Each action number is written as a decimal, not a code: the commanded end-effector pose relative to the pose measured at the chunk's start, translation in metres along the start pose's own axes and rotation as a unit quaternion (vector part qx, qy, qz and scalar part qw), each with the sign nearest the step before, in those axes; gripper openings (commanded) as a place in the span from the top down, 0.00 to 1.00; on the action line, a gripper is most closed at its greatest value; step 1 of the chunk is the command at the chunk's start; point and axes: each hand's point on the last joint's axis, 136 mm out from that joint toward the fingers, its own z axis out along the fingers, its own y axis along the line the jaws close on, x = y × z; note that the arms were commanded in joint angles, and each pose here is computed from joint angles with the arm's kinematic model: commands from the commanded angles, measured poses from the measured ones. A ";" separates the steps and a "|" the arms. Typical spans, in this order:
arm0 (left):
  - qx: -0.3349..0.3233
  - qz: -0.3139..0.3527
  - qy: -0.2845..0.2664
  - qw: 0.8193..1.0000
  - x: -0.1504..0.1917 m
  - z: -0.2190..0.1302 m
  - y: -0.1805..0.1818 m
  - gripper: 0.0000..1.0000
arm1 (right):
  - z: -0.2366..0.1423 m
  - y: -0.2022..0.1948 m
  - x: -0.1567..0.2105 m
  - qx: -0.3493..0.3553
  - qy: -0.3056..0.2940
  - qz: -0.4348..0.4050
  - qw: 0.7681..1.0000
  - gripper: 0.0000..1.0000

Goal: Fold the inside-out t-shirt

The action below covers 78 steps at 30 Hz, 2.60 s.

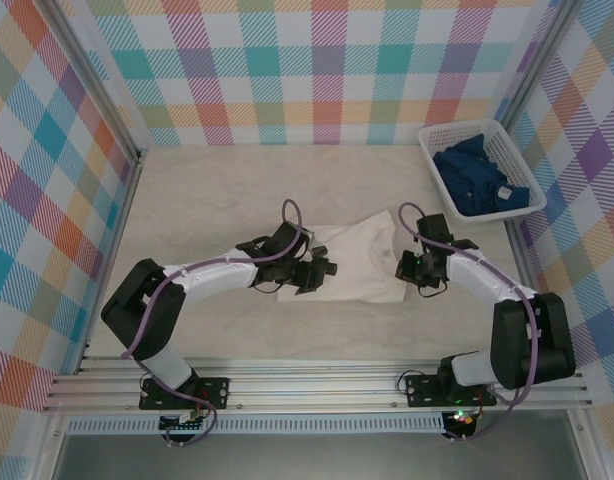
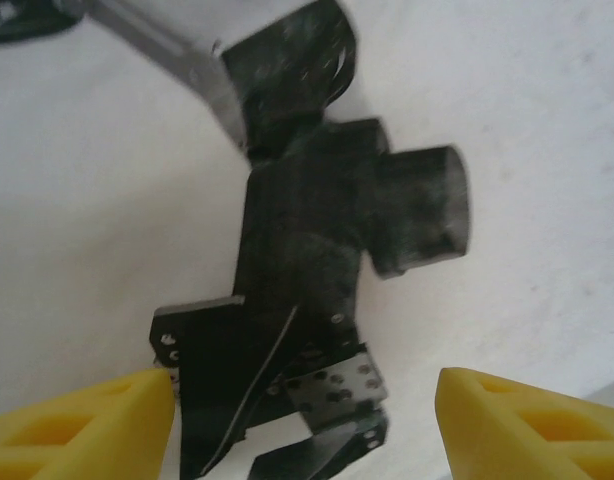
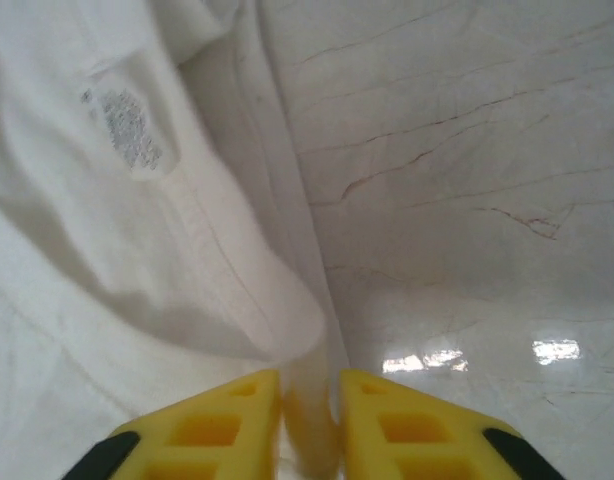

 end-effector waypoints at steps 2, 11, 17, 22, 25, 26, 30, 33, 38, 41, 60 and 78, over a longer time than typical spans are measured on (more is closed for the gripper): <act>-0.018 -0.002 0.035 0.999 0.008 0.006 0.009 0.30 | 0.004 0.009 -0.018 -0.018 -0.016 -0.003 1.000 0.64; 0.099 0.011 0.105 0.990 0.051 0.004 -0.031 0.30 | 0.018 0.023 -0.042 -0.020 0.002 -0.025 0.999 0.64; 0.200 0.053 0.066 0.976 0.035 -0.040 -0.080 0.28 | -0.015 0.024 -0.044 -0.003 -0.017 -0.046 0.999 0.55; 0.100 -0.038 -0.067 0.992 -0.053 -0.047 -0.013 0.23 | -0.031 0.049 0.004 -0.047 0.015 -0.059 0.997 0.51; 0.056 -0.084 -0.059 0.993 -0.078 -0.021 0.027 0.23 | -0.020 0.064 0.027 -0.105 0.049 -0.027 0.993 0.51; 0.046 -0.089 -0.052 0.994 -0.084 -0.013 0.035 0.23 | -0.015 0.066 0.029 -0.110 0.057 -0.023 0.992 0.50; 0.033 -0.092 -0.011 0.995 -0.091 0.017 0.047 0.25 | 0.009 0.059 0.015 -0.084 0.051 -0.022 0.995 0.49; 0.027 -0.088 0.027 0.995 -0.082 0.036 0.051 0.27 | 0.026 0.052 -0.005 -0.067 0.049 -0.020 0.996 0.50; 0.019 -0.105 0.062 0.992 -0.039 0.029 0.058 0.28 | 0.047 0.052 -0.044 -0.037 0.042 -0.047 0.997 0.50; 0.034 -0.109 0.063 0.992 -0.003 0.009 0.046 0.28 | 0.061 0.067 -0.069 -0.043 0.043 -0.073 0.995 0.49; 0.132 -0.126 -0.073 0.980 -0.083 -0.023 0.024 0.28 | 0.016 0.151 -0.096 -0.152 -0.012 -0.184 0.971 0.44; 0.030 -0.145 0.018 0.989 -0.068 0.060 0.063 0.31 | 0.077 0.090 -0.105 -0.064 0.034 -0.113 0.991 0.50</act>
